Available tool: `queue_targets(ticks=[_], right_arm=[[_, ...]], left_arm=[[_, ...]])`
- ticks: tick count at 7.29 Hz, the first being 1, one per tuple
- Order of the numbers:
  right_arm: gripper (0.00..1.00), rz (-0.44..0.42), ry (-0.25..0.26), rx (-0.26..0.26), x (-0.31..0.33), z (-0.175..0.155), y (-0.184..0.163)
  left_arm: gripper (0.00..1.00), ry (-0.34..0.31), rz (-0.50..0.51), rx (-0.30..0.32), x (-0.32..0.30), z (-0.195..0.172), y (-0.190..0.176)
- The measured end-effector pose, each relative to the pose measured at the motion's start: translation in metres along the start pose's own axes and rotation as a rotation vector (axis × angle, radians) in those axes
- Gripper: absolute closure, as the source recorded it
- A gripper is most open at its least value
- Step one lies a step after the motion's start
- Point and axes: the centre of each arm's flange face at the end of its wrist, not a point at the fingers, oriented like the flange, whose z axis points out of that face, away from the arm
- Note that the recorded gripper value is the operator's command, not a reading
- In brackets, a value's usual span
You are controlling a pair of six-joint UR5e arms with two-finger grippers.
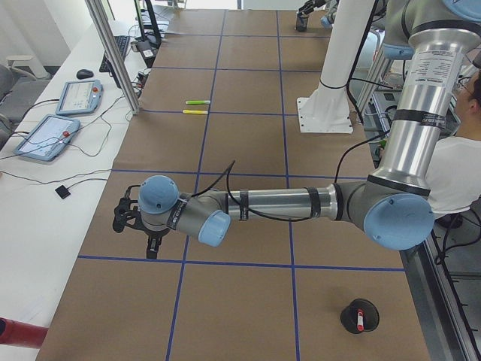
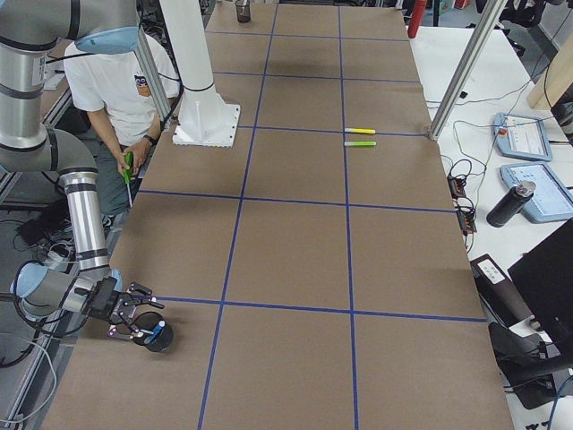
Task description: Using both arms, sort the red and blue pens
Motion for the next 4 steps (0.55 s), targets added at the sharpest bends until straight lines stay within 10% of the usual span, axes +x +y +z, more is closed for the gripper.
queue_targets(ticks=[4], right_arm=[[0.00,0.028,-0.017,-0.066,0.048,0.053,-0.138]], left_arm=[[0.00,0.001,-0.009,-0.001,0.002,0.001,-0.001]])
